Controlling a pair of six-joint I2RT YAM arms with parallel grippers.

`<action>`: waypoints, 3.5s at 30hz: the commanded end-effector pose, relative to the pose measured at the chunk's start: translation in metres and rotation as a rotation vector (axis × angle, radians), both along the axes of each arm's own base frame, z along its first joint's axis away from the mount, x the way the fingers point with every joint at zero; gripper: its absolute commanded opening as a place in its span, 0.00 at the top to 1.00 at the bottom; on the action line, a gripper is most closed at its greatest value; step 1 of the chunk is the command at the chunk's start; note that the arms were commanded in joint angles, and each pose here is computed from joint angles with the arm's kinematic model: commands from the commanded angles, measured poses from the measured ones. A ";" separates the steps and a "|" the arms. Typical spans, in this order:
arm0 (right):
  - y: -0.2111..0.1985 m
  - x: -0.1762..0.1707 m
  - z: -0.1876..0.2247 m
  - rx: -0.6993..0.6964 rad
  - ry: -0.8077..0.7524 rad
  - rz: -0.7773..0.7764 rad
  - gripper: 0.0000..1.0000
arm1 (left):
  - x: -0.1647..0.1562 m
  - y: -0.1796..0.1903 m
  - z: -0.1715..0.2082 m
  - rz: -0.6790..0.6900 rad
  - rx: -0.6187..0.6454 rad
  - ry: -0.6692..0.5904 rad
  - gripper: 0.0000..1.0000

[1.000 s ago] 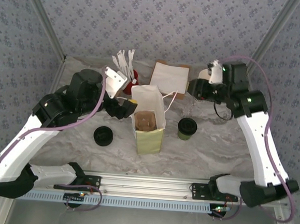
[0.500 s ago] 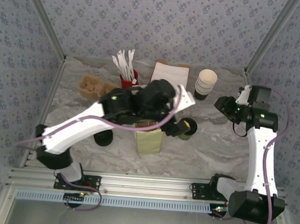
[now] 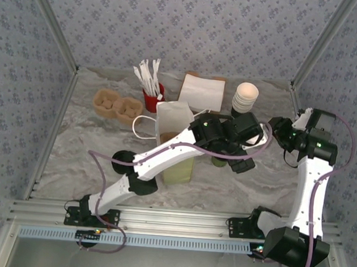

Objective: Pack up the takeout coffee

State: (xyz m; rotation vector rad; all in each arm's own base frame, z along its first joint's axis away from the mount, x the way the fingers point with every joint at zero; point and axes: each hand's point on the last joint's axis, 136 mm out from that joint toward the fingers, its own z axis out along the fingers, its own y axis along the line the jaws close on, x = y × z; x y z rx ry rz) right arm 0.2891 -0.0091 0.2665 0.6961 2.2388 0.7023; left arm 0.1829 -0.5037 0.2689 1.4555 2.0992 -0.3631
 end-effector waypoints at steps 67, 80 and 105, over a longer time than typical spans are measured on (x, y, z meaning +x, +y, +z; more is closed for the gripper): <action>0.263 0.008 0.008 -0.387 -0.135 0.735 0.96 | 0.050 0.298 0.129 0.538 -0.359 -0.099 0.04; 0.281 0.075 0.025 -0.385 -0.251 0.968 0.93 | 0.035 0.271 0.114 0.420 -0.342 -0.061 0.04; 0.253 0.139 0.035 -0.230 -0.180 0.890 0.51 | 0.010 0.105 0.034 0.096 -0.116 -0.021 0.06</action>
